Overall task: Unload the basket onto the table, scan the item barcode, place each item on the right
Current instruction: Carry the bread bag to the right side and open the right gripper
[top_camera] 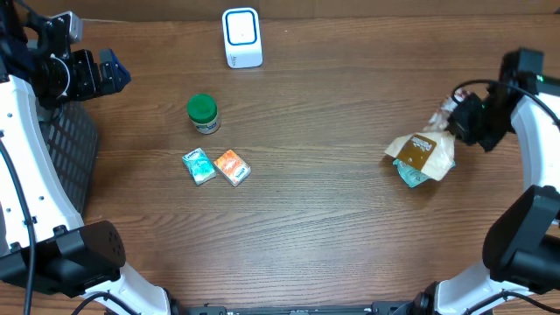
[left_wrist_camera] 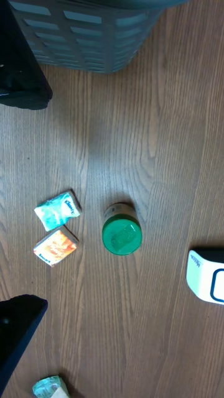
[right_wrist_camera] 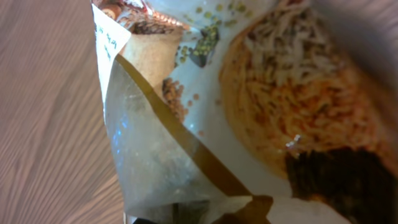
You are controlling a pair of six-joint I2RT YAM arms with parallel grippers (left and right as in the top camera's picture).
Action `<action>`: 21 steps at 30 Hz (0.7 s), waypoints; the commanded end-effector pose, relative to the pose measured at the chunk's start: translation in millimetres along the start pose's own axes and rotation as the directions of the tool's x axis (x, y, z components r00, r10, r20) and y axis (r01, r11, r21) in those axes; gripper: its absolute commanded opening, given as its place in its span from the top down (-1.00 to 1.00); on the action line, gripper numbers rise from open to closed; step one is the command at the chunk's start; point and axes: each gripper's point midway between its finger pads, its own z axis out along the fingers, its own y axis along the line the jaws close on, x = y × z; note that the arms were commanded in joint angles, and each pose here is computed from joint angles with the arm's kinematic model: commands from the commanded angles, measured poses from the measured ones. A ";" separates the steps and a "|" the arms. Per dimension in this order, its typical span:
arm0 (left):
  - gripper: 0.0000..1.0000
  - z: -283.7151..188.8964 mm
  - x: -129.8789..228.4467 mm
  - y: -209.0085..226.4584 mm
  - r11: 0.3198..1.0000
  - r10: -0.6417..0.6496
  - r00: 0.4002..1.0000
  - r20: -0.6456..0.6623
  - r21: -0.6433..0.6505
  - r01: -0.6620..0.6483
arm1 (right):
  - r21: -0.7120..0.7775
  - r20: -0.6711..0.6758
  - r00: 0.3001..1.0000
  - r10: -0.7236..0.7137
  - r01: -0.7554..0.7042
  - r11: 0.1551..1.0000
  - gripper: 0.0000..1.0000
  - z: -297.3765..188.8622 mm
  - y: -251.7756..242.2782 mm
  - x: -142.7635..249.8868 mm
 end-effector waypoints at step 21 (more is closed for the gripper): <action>-0.99 -13.0 -3.5 -3.4 1.000 0.030 0.999 0.036 -0.006 -0.030 | 0.110 -0.048 0.999 0.015 -0.010 0.994 -0.86 -4.7 -36.1 13.8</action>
